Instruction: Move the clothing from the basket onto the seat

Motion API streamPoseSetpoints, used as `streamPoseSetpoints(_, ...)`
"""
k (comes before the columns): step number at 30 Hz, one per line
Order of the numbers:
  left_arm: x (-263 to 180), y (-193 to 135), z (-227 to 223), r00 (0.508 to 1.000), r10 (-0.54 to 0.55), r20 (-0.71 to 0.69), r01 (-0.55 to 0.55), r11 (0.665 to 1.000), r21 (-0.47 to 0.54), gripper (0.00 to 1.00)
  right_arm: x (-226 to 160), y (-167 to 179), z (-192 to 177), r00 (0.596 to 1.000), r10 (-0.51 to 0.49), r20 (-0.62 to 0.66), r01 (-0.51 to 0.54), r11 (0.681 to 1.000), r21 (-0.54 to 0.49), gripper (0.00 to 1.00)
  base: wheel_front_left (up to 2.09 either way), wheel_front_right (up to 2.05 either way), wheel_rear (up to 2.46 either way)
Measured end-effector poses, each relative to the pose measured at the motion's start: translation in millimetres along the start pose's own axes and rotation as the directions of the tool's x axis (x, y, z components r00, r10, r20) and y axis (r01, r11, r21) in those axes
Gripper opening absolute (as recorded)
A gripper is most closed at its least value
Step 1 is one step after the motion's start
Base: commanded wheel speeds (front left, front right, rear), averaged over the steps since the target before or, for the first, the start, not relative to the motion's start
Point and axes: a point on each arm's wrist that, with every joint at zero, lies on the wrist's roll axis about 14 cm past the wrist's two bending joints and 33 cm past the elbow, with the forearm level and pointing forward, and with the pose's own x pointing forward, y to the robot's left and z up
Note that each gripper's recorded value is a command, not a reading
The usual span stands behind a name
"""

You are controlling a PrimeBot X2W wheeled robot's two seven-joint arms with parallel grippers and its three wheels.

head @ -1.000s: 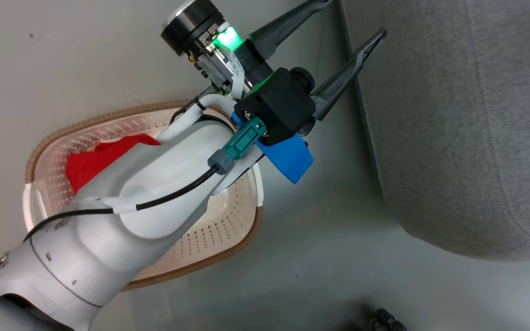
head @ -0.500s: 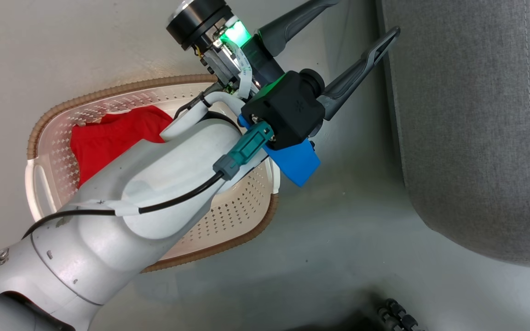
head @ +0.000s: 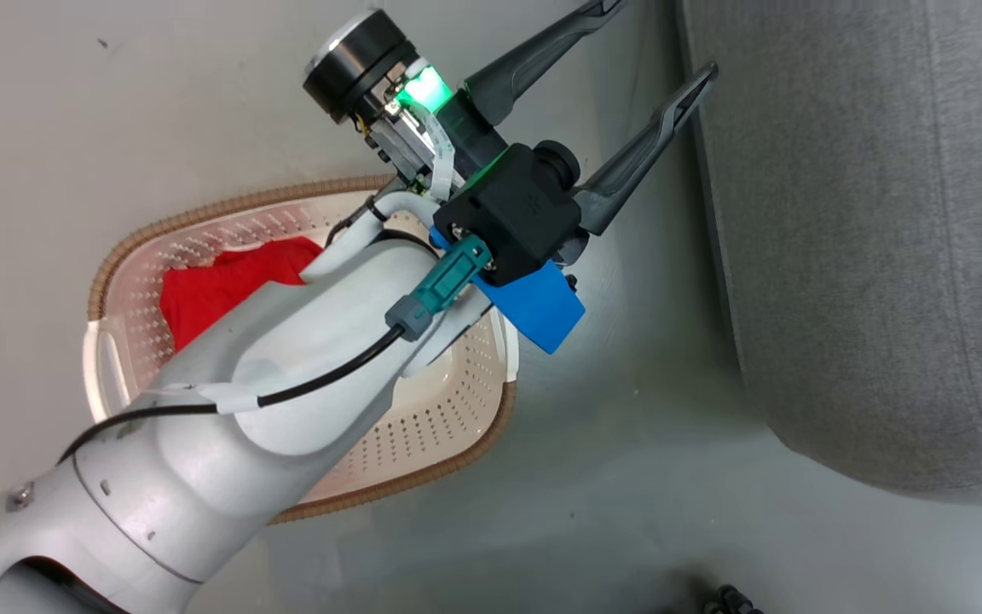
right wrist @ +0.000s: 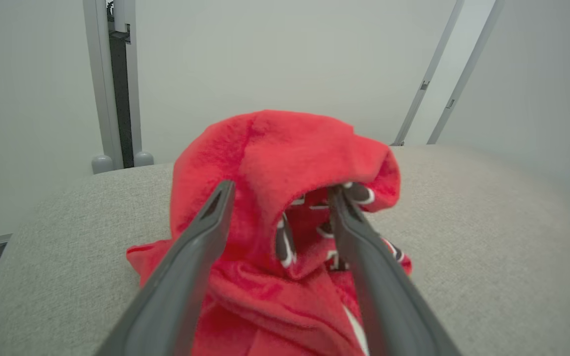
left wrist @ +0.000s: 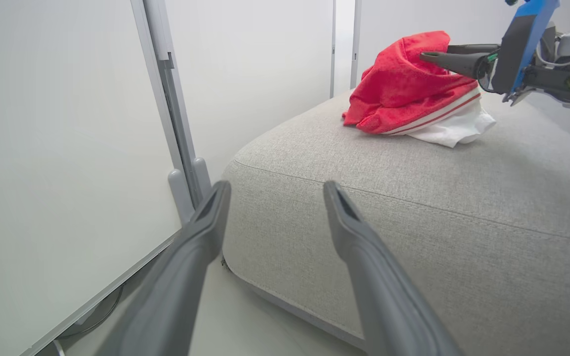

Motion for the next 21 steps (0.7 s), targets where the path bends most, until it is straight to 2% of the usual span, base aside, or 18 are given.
streamPoseSetpoints(5,-2.8,-4.3,33.5,0.999,0.035,0.039,-0.035,0.999,0.007,1.0,-30.7,-15.9,15.9,1.0,0.007,0.014,-0.006,0.999,-0.033,1.0,0.0,0.0,0.0)
streamPoseSetpoints(11,-20.6,-3.0,71.7,0.989,0.123,0.076,-0.123,0.992,-0.002,1.0,-65.2,-18.7,49.3,0.996,0.044,0.078,-0.042,0.999,-0.029,1.0,0.0,0.0,0.0)
streamPoseSetpoints(15,-41.4,0.6,87.4,0.978,0.195,0.073,-0.196,0.981,0.0,1.0,-85.7,2.6,72.8,0.983,0.129,0.128,-0.128,0.992,-0.014,1.0,0.0,0.0,0.0)
streamPoseSetpoints(21,-78.0,10.0,111.3,0.944,0.32,0.085,-0.322,0.947,0.005,1.0,-115.2,44.8,98.4,0.946,0.268,0.184,-0.278,0.96,0.025,1.0,0.0,0.0,0.0)
